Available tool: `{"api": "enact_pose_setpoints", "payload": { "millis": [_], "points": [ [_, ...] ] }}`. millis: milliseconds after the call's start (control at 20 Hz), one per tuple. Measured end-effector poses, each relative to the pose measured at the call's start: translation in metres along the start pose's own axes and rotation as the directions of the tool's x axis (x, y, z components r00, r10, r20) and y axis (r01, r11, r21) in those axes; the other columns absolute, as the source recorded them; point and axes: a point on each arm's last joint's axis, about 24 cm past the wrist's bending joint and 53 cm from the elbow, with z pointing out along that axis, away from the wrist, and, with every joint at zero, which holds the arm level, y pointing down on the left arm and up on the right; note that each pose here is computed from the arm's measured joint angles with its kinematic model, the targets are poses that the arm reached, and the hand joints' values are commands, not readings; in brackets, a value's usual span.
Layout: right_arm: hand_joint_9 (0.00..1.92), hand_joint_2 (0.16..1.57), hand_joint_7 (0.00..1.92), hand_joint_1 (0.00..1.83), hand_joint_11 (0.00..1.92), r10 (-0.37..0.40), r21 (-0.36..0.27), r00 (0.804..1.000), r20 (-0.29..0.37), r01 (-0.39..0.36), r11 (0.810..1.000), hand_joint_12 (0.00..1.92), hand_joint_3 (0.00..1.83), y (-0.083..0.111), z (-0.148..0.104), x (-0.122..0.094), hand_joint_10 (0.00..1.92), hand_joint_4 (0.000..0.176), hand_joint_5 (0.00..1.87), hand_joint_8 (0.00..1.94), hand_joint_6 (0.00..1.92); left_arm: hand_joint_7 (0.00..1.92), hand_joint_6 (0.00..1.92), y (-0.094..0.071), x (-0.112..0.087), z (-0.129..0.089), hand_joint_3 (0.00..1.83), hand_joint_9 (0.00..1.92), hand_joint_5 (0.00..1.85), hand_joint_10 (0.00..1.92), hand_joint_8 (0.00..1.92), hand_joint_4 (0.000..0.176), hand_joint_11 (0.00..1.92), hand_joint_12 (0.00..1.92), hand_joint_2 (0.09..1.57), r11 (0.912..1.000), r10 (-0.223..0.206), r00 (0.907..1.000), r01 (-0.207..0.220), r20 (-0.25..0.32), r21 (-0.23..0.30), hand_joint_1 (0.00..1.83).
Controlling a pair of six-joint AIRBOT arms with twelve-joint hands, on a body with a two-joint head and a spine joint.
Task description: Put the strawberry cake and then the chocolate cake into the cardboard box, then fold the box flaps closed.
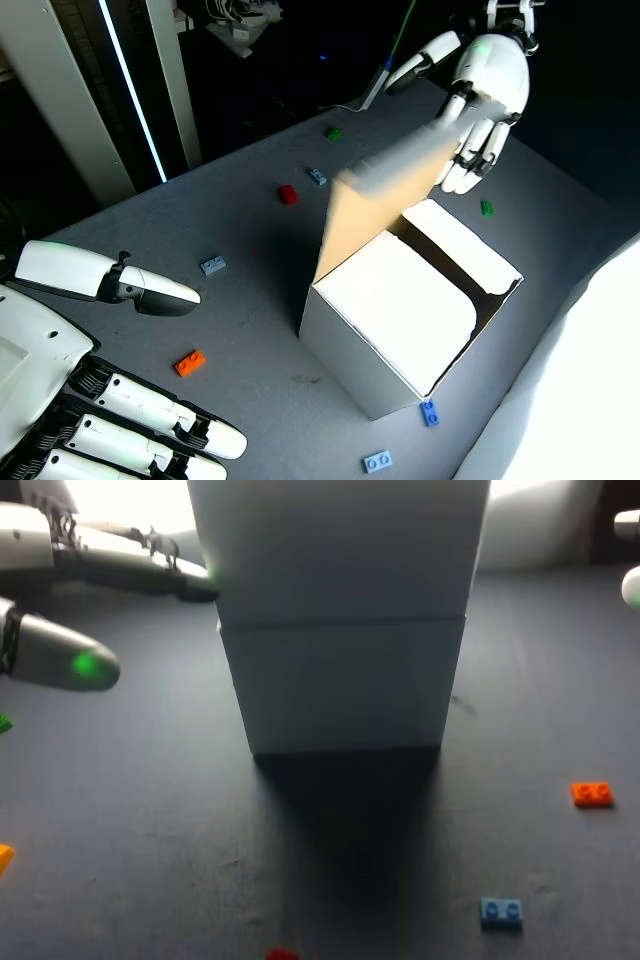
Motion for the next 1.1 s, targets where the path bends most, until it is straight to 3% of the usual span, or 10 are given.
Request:
{"api": "enact_pose_setpoints", "payload": {
  "millis": [300,550,750,900,1100],
  "points": [
    [0.31,1.23,0.29,0.0,0.0,0.001,0.001,1.0,-0.003,-0.001,1.0,0.82,0.0,0.0,0.0,0.001,0.0,0.0,0.28,0.0,0.0,0.22,0.01,-0.001,-0.012,0.005,0.0,0.24,0.17,0.0,0.0,0.0,0.0,0.89,1.18,1.0,0.0,0.9996,0.0,0.028,0.001,0.0],
    [0.32,1.22,0.29,0.0,0.0,0.001,0.001,1.0,-0.005,-0.001,1.0,0.84,0.0,0.0,0.0,0.002,0.0,0.0,0.28,0.0,0.0,0.19,0.0,0.014,-0.024,0.012,0.0,0.23,0.14,0.0,0.0,0.0,0.0,0.9,1.19,0.9987,0.022,0.9984,-0.02,0.052,-0.046,0.0],
    [0.33,1.23,0.29,0.0,0.0,0.001,0.001,1.0,-0.006,-0.001,1.0,0.88,0.0,0.0,0.0,0.002,0.0,0.0,0.27,0.0,0.0,0.2,0.0,0.022,-0.05,0.014,0.0,0.24,0.15,0.0,0.0,0.0,0.0,0.9,1.19,0.997,0.045,0.9929,-0.038,0.11,-0.067,0.0],
    [0.34,1.22,0.31,0.0,0.0,0.001,0.0,1.0,-0.005,-0.001,1.0,0.9,0.0,0.0,0.0,0.002,0.01,0.0,0.28,0.0,0.0,0.2,0.01,0.031,-0.052,0.017,0.0,0.24,0.16,0.0,0.0,0.0,0.0,0.9,1.18,0.9936,0.067,0.9928,-0.057,0.1,-0.098,0.0],
    [0.34,1.23,0.31,0.0,0.0,0.001,0.0,1.0,-0.005,-0.001,1.0,0.91,0.0,0.0,0.0,0.002,0.01,0.0,0.27,0.0,0.0,0.2,0.0,0.022,-0.063,0.02,0.0,0.24,0.16,0.0,0.0,0.0,0.0,0.9,1.19,0.9942,0.084,0.9892,-0.075,0.12,-0.077,0.0]
  ]
}}
